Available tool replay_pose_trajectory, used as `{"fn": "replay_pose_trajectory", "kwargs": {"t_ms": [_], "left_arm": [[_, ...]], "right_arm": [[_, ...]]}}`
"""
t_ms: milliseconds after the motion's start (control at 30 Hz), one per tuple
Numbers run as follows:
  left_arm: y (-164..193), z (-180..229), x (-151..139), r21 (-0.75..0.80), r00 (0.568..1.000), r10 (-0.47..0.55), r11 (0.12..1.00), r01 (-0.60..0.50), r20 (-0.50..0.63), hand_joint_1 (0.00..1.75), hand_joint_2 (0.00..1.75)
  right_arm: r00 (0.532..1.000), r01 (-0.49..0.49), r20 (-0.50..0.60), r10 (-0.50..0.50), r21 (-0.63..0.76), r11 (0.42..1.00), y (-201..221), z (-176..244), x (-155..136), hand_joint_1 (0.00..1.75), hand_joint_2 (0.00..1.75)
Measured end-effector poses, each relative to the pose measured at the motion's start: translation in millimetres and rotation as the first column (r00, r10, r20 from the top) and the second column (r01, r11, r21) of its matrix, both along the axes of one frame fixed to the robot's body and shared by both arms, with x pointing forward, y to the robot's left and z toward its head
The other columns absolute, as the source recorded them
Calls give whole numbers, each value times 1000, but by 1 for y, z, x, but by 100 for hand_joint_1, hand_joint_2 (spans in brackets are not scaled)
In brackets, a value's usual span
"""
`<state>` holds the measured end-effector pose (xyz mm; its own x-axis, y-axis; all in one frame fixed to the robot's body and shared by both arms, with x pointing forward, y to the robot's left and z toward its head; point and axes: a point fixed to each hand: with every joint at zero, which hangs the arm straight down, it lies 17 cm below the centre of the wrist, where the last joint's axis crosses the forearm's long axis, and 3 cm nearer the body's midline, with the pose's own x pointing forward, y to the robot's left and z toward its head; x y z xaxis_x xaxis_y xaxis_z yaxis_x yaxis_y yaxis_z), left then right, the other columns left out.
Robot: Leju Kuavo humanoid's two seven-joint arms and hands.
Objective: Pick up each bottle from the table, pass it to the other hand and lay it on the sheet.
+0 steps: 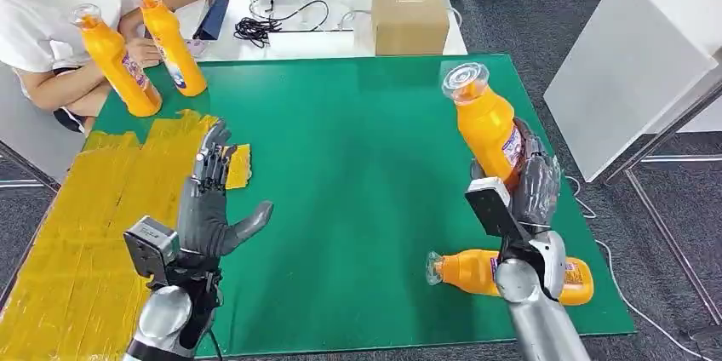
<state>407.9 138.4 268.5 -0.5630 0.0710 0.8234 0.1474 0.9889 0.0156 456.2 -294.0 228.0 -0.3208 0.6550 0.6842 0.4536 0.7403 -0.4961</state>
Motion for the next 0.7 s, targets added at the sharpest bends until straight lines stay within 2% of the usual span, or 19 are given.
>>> {"fn": "replay_pose_trajectory", "kwargs": {"t_ms": [67,200,267,467,700], "left_arm": [[-6,-1,1,11,1000,-21,1000,21,-10,0,175],[-19,-2,3,21,997,-76,997,77,-33,0,175],[-28,-1,6,18,992,-116,993,117,-44,0,175],[-42,-1,8,16,983,-171,985,173,-59,0,175],[-57,4,11,-3,967,-243,970,244,-71,0,175]], "right_arm": [[999,-20,29,19,45,999,4,8,-4,175,175],[991,-126,56,120,126,984,28,17,-7,175,175],[980,-200,55,193,161,966,53,16,-7,175,175],[948,-317,68,310,198,927,105,20,-12,175,175],[895,-439,19,447,220,871,167,5,-12,175,175]]}}
